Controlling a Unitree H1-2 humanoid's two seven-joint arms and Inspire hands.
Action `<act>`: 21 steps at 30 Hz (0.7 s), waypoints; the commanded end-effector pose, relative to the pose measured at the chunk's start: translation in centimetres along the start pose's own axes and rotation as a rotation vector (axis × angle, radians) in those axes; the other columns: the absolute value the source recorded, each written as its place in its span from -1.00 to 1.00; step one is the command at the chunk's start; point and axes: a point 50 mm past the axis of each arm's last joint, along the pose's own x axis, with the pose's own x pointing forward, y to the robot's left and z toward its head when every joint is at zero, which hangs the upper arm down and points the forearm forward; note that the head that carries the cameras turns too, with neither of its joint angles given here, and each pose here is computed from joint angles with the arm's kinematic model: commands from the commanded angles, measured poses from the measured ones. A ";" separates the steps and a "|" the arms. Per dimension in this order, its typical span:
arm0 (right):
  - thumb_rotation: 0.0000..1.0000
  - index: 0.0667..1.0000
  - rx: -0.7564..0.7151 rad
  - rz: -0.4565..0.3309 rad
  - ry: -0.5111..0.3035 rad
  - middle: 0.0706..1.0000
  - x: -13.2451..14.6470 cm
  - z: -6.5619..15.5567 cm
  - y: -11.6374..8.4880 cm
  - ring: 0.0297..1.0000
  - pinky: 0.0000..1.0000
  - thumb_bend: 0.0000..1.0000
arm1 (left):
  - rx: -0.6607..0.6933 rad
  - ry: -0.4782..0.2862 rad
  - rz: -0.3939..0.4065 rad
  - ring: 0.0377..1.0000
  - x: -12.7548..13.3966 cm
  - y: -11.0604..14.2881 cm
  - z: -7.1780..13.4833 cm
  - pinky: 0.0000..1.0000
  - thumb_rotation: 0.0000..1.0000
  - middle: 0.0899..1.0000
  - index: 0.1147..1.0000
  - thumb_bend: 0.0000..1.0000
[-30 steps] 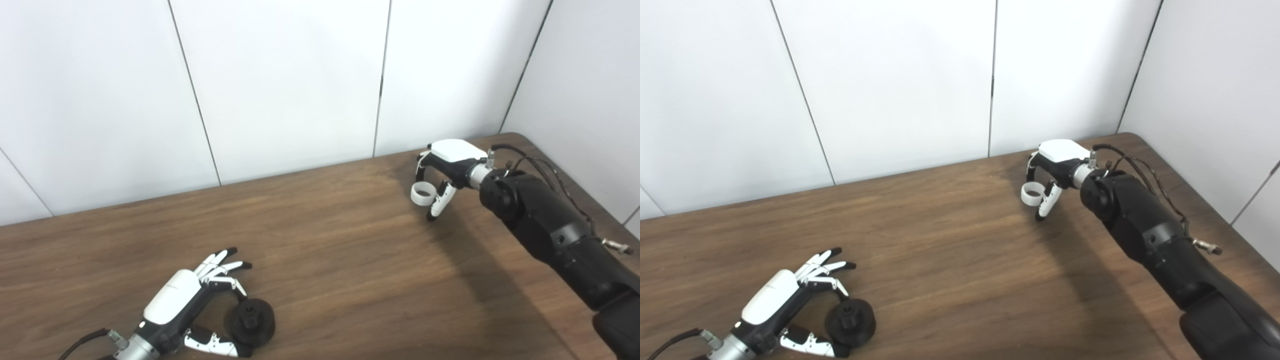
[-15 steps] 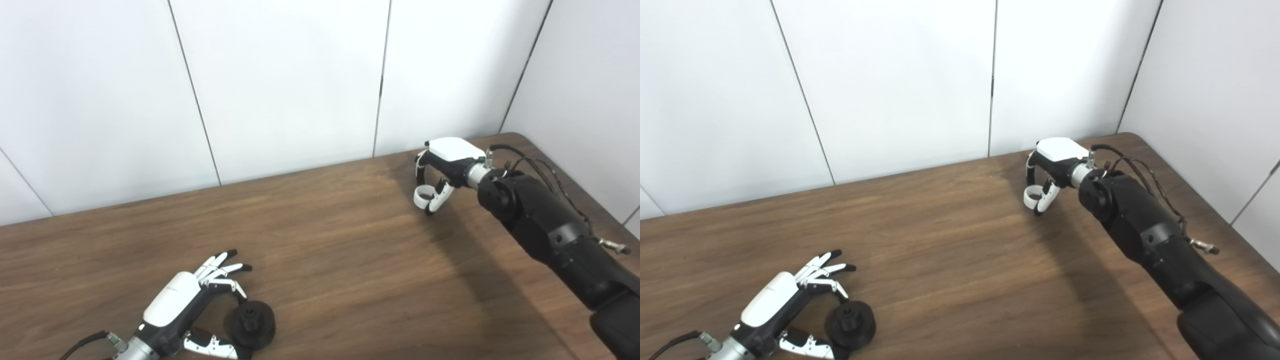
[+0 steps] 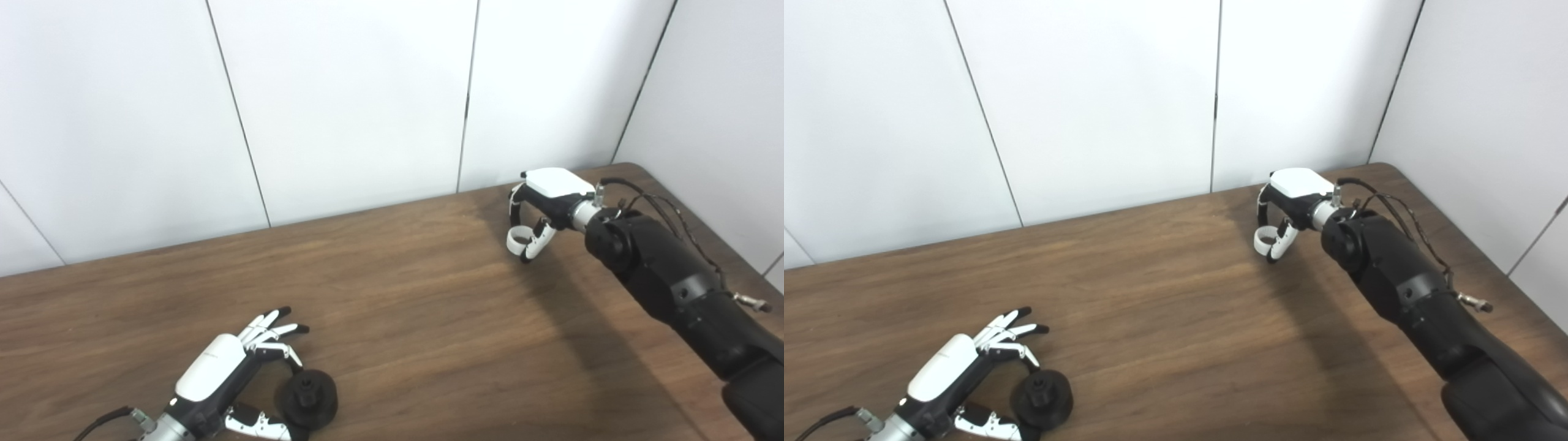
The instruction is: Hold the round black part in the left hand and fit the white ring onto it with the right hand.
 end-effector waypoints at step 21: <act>-0.71 -0.11 -0.047 -0.171 -0.233 0.77 -1.2 5.9 -5.6 1.00 1.00 0.05 | 0.004 0.055 -0.145 1.00 -2.1 -2.9 -0.7 1.00 -0.89 0.70 -0.17 0.05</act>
